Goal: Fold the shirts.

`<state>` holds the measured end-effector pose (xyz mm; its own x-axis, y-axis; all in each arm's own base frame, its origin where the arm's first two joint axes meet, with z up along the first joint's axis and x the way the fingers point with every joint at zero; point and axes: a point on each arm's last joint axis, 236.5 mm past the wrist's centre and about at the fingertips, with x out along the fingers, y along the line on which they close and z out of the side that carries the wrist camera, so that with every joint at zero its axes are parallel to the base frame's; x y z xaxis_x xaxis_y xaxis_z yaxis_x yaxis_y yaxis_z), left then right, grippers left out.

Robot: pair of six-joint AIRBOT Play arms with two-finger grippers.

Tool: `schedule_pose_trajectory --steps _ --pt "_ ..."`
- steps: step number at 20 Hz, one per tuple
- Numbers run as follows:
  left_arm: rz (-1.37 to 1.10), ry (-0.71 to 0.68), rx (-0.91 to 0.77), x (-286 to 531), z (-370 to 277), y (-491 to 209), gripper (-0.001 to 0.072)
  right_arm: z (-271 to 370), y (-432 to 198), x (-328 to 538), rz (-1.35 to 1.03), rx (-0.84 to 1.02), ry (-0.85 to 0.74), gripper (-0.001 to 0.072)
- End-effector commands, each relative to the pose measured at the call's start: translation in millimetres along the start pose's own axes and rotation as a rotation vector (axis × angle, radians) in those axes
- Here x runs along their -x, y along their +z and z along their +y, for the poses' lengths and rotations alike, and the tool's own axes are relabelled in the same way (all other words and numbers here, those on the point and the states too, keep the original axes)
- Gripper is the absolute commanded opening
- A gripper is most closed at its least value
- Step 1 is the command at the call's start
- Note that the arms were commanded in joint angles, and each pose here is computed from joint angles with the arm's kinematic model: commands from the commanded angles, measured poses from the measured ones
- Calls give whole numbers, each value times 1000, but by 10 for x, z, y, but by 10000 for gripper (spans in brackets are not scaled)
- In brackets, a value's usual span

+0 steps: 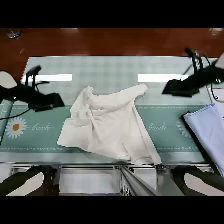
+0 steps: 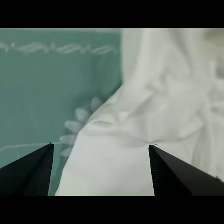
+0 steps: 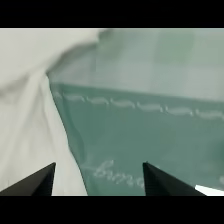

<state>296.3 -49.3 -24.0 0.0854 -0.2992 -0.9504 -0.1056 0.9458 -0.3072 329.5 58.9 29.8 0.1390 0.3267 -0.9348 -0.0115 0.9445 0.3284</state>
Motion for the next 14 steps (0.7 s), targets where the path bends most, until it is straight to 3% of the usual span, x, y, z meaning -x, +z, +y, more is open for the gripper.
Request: schedule_pose_trajectory --steps 1,4,7,14 --pt "175 8 141 -310 396 -577 699 -218 -928 -248 126 -77 -6 614" --pt "164 -105 140 -549 191 -646 699 12 -1383 -495 175 -137 115 614" --pt "229 -218 111 -711 -87 -786 700 23 -1597 -621 222 -160 135 614" --pt "286 -240 -43 -1103 -651 -970 699 12 -1612 -637 226 -170 131 614"
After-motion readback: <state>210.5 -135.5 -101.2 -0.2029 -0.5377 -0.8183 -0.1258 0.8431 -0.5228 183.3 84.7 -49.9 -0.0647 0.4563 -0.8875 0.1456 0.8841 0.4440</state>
